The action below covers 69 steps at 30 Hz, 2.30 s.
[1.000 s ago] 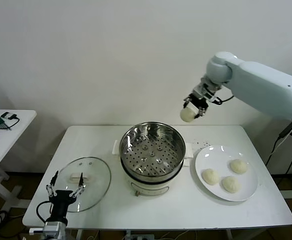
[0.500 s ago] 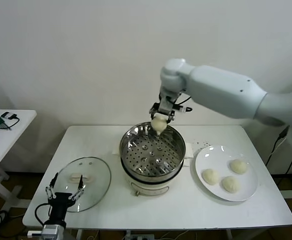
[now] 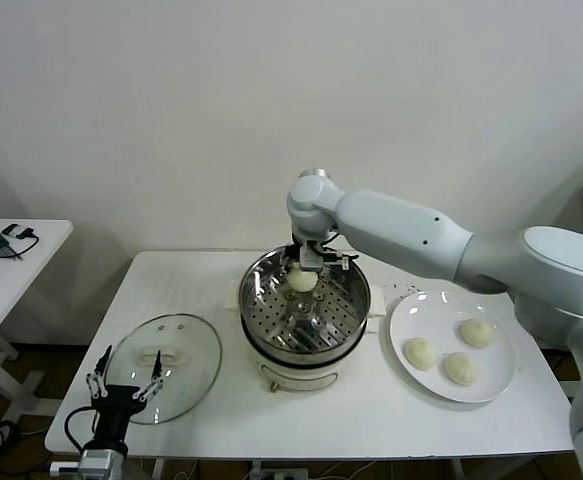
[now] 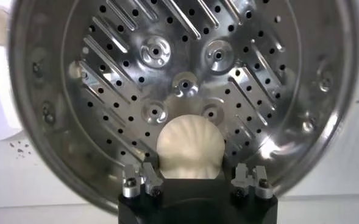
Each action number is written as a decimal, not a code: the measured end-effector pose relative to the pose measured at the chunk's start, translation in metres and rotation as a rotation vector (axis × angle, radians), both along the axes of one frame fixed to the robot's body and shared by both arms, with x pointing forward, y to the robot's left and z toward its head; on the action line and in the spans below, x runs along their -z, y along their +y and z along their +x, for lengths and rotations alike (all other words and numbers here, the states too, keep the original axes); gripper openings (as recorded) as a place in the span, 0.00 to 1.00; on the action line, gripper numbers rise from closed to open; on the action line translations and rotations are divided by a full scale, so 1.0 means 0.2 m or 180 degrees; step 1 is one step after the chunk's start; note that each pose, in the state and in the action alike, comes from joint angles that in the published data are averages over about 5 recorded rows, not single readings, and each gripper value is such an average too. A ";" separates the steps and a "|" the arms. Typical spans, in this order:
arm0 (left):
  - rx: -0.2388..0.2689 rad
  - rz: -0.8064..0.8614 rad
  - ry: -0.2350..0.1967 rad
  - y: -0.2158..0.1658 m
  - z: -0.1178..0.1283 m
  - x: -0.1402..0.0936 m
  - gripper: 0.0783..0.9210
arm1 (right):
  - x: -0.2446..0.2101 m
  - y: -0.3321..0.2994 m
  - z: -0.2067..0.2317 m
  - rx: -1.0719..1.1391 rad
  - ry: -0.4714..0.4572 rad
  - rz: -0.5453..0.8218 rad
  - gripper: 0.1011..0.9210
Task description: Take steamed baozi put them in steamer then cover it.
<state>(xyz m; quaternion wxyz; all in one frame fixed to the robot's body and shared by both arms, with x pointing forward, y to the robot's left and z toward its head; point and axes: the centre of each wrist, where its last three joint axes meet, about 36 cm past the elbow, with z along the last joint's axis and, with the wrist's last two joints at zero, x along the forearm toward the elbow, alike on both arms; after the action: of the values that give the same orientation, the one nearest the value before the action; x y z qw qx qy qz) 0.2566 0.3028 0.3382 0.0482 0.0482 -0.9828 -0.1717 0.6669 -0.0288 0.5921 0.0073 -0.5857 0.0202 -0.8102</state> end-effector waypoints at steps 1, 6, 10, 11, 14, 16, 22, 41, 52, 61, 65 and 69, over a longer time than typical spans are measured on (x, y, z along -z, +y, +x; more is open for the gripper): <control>-0.0002 0.0000 0.0002 0.00 0.00 0.00 0.88 | 0.01 0.00 0.00 -0.0009 -0.0001 -0.0006 0.70; -0.0009 -0.0009 0.0007 0.00 0.00 0.01 0.88 | 0.06 0.00 -0.02 -0.0048 0.0013 -0.0017 0.80; -0.0012 -0.0015 0.0017 0.00 -0.01 0.01 0.88 | 0.07 0.00 -0.02 -0.0068 0.0003 -0.0006 0.87; -0.0013 -0.0016 0.0021 0.00 -0.01 0.01 0.88 | 0.07 0.00 -0.02 -0.0070 -0.0006 -0.0002 0.87; -0.0018 -0.0020 0.0034 -0.01 -0.02 0.01 0.88 | 0.05 -0.01 -0.02 -0.0070 -0.0028 0.0014 0.88; -0.0020 -0.0022 0.0041 -0.01 -0.03 0.01 0.88 | 0.02 -0.02 -0.01 -0.0069 -0.0044 0.0027 0.88; -0.0024 -0.0027 0.0047 -0.01 -0.04 0.01 0.88 | -0.10 -0.08 -0.01 -0.0014 -0.0055 0.0092 0.88; -0.0021 -0.0082 -0.0016 -0.04 -0.02 -0.05 0.88 | -0.52 -0.98 -0.11 0.2563 0.0452 0.1263 0.88; -0.0086 -0.0130 -0.0019 -0.02 -0.03 -0.06 0.88 | -0.11 -1.48 -0.28 0.4119 0.0968 0.1467 0.88; -0.0127 -0.0124 -0.0021 -0.01 -0.03 -0.06 0.88 | 0.29 -1.67 -0.36 0.4635 0.1123 0.1290 0.88; -0.0129 -0.0125 -0.0013 -0.01 -0.04 -0.06 0.88 | 0.42 -1.72 -0.38 0.4794 0.1120 0.1231 0.88; -0.0138 -0.0121 -0.0001 -0.01 -0.04 -0.06 0.88 | 0.51 -1.76 -0.37 0.4907 0.1106 0.1211 0.88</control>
<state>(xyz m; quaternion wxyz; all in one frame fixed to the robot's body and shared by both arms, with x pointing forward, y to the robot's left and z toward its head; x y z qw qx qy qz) 0.2482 0.3008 0.3499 0.0525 0.0686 -0.9846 -0.1519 0.5931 -0.3800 0.4893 -0.4566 -0.5133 0.5562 -0.4677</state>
